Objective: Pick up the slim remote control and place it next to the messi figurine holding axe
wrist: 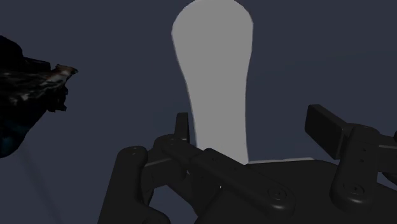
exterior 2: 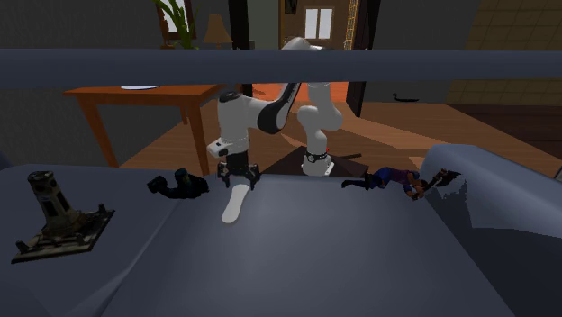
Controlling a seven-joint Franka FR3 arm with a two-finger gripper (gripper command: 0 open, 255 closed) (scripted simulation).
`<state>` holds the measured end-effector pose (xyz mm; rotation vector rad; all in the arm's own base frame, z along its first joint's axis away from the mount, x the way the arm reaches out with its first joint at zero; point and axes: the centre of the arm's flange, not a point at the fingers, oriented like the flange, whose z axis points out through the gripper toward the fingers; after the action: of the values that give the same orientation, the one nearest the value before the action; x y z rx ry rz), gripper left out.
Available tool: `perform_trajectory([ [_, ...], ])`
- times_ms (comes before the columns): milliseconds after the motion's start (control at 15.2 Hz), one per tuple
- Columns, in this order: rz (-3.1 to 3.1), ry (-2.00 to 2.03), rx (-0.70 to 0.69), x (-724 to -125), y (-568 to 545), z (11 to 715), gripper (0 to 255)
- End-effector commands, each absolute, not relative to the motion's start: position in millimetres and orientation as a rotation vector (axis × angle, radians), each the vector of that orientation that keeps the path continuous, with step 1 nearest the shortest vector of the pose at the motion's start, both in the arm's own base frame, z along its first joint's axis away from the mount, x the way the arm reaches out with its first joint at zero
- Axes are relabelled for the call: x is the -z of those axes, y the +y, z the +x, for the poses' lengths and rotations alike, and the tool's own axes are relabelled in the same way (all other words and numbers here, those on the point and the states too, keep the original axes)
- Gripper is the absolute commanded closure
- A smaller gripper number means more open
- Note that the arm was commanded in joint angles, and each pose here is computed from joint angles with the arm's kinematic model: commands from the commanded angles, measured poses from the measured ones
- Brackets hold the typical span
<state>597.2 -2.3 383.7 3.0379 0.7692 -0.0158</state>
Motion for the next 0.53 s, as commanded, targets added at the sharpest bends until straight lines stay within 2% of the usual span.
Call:
perform_trajectory([
  [0, 3.024, 0.803, 0.012, -372, -3, 620, 0],
  [462, 3.022, 0.806, 0.012, -339, -4, 623, 0],
])
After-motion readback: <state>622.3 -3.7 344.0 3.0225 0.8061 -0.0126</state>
